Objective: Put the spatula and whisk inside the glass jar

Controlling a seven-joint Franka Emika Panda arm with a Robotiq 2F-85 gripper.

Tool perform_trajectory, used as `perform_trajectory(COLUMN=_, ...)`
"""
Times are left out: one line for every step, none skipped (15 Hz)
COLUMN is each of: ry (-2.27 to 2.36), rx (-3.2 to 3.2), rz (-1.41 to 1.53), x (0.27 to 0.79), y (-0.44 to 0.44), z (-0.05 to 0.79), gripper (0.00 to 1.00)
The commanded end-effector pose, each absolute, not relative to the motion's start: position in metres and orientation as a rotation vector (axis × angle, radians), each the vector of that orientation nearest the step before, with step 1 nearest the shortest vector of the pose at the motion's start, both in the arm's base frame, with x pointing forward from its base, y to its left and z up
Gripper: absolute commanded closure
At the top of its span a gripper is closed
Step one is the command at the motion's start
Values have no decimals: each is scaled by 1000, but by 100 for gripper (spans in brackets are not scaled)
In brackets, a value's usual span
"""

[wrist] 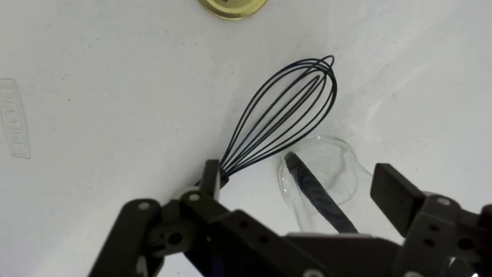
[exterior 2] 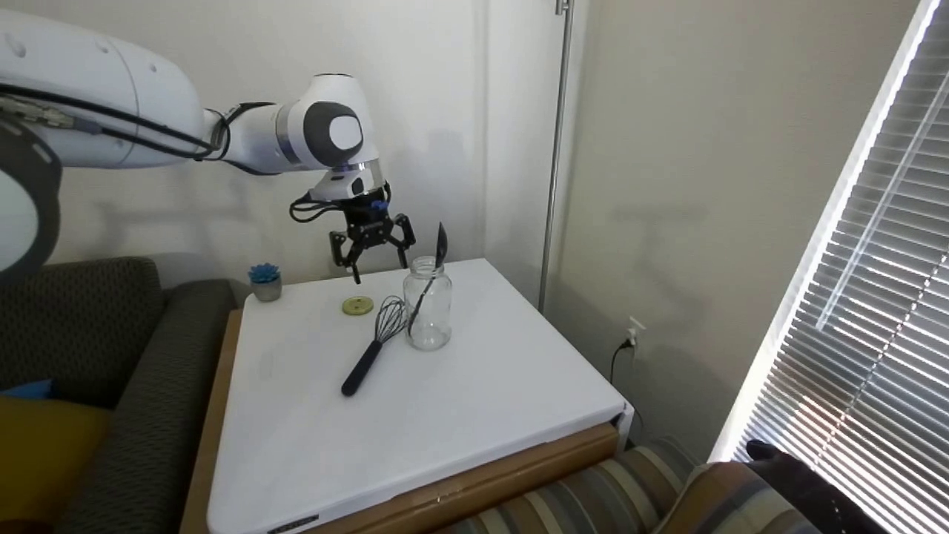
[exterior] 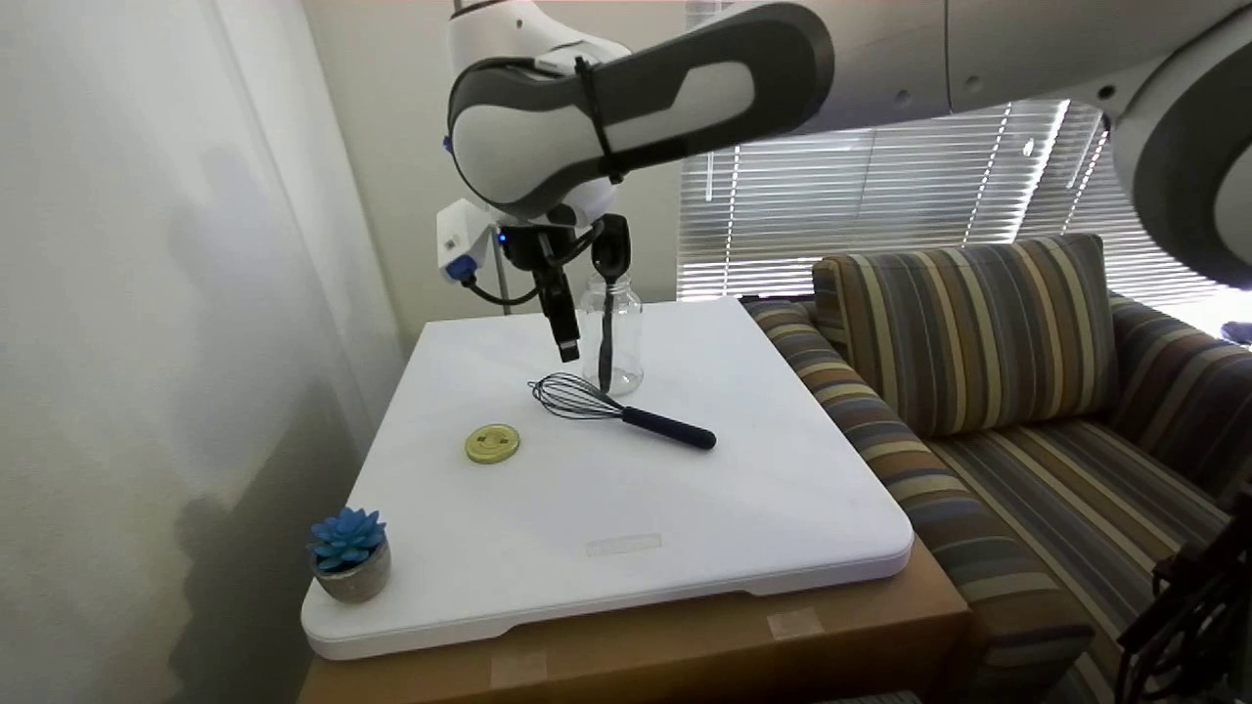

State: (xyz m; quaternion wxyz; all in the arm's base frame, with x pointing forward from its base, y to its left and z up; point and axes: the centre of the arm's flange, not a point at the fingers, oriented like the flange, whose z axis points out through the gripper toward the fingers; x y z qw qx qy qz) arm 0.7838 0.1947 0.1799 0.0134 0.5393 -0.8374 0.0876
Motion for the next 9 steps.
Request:
perform_trajectory(ry=-2658, rx=1686, rz=230, x=791, y=219, z=162, gripper=0)
perform_trajectory(ry=-2665, rx=1691, rz=245, x=790, y=227, z=156, gripper=0)
perform_trajectory(ry=-2672, rx=1685, rz=270, x=789, y=235, z=153, gripper=0)
perform_trajectory(ry=-2681, rx=1678, rz=288, x=790, y=242, z=149, gripper=0)
perform_trajectory(ry=-2693, rx=1666, rz=304, x=789, y=248, z=144, gripper=0)
perform_trajectory(ry=-2695, rx=1644, rz=328, x=791, y=255, z=139, gripper=0)
perform_trajectory(ry=-2696, rx=1626, rz=349, x=792, y=260, z=134, gripper=0)
perform_trajectory(ry=-2703, rx=1593, rz=382, x=792, y=264, z=128, gripper=0)
perform_trajectory(ry=-2709, rx=1555, rz=419, x=793, y=266, z=122, gripper=0)
